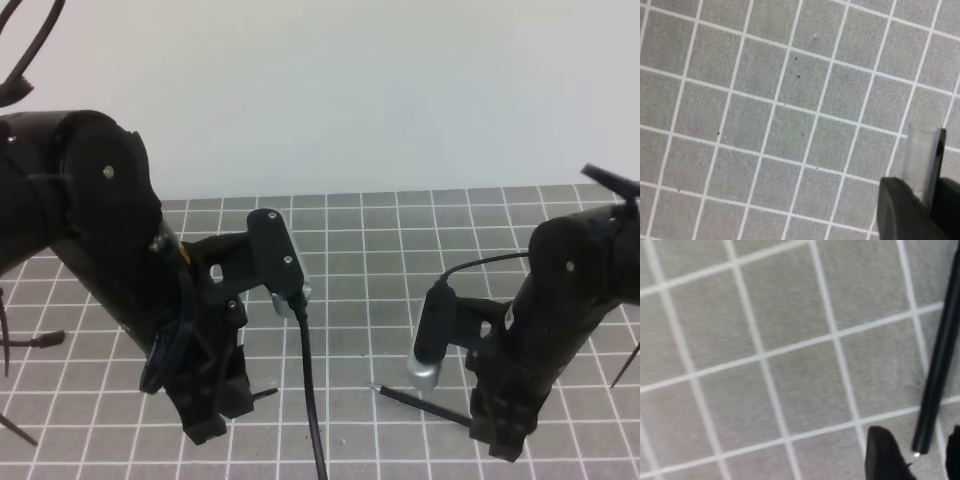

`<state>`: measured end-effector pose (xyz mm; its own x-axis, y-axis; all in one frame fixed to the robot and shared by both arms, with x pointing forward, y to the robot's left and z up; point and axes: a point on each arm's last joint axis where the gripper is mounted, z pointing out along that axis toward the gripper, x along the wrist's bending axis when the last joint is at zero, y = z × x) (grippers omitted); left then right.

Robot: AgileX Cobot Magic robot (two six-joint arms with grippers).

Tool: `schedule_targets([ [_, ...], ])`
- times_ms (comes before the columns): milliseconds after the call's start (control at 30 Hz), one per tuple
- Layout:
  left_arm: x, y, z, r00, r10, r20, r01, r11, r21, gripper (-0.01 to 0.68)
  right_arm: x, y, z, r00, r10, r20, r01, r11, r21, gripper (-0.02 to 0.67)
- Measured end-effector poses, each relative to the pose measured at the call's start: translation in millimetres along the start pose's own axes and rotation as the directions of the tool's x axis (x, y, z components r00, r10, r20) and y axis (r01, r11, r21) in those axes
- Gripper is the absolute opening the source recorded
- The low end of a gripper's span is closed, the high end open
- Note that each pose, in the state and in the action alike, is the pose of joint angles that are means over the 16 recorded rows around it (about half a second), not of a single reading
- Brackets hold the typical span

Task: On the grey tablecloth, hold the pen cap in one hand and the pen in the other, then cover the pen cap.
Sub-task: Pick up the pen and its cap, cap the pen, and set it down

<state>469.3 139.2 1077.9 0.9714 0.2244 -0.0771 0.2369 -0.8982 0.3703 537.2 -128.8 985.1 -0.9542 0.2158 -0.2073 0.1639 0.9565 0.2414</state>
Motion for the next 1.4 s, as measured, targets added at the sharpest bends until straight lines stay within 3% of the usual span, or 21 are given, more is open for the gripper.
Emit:
schedule_targets([
  [667, -1.4, 1.8, 0.0, 1.0, -0.008, 0.015, 0.009, 1.0, -0.019, 0.082, -4.9, -0.5, 42.6, 1.0, 0.004, -0.006, -0.004, 1.0, 0.025, 0.268],
  [1100, -1.5, 1.9, 0.0, 1.0, -0.009, 0.016, 0.009, 1.0, -0.021, 0.082, -5.6, -4.4, 52.0, 1.0, 0.009, -0.007, -0.009, 0.998, 0.068, 0.072],
  [1233, -1.7, 2.1, -0.1, 1.0, -0.011, 0.018, 0.011, 1.0, -0.023, 0.082, -9.2, -6.3, 41.3, 0.999, -0.003, 0.04, -0.001, 0.996, 0.089, 0.019],
  [1400, -2.4, 3.0, -0.1, 0.999, -0.019, 0.026, 0.02, 0.999, -0.033, 0.082, -15.5, -6.7, 10.7, 0.988, -0.03, 0.149, 0.017, 0.996, 0.087, 0.002],
])
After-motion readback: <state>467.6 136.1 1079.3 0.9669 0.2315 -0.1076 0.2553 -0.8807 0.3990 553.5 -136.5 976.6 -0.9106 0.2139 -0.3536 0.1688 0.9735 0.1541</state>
